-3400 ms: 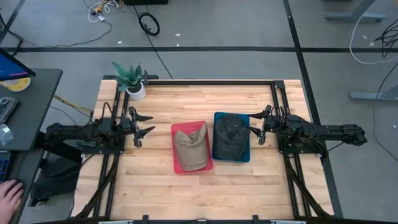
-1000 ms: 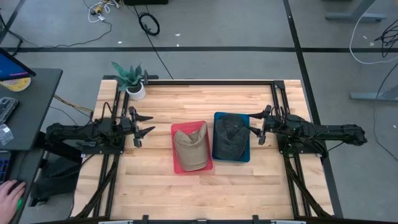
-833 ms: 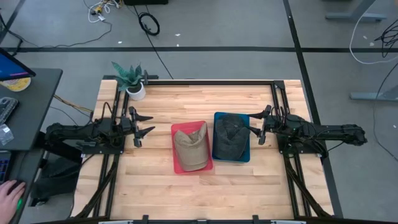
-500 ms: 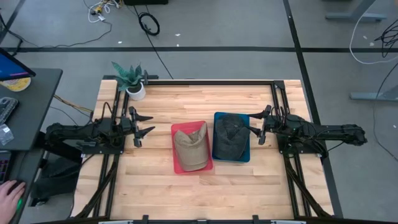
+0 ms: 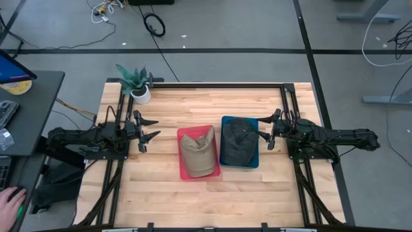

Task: Pick & Place hat
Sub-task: Return to Home Position

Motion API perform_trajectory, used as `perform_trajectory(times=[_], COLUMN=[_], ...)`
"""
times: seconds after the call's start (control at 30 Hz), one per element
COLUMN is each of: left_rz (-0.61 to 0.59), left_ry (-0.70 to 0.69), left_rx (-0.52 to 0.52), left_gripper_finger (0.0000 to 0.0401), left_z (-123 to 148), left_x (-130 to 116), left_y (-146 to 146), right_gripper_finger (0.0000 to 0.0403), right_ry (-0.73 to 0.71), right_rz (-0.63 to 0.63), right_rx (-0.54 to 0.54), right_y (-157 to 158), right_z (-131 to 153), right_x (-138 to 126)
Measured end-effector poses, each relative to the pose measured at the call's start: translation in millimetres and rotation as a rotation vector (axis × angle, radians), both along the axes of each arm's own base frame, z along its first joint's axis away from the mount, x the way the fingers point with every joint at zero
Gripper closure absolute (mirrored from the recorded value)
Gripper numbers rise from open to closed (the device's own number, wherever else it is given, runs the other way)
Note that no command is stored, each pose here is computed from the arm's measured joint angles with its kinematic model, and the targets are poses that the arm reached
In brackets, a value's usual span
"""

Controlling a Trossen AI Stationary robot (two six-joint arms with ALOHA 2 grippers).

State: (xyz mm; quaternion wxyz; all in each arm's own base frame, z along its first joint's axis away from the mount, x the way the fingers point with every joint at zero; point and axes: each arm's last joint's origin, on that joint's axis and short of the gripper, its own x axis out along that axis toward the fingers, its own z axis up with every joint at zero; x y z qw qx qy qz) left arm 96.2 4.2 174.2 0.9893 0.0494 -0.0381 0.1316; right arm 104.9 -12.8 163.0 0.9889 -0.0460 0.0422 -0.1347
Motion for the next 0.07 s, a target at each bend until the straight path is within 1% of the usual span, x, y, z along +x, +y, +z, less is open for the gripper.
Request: perform_trajectory(times=[0.07], left_rz=[0.0], left_ry=[0.0], left_rx=[0.0], left_gripper_finger=[0.0188], left_z=[0.0], left_x=[0.0], left_y=[0.0], right_gripper_finger=[0.014], right_ry=[0.0], right_rz=[0.0], right_rx=[0.0], right_y=[0.0], right_z=[0.0], right_x=[0.0])
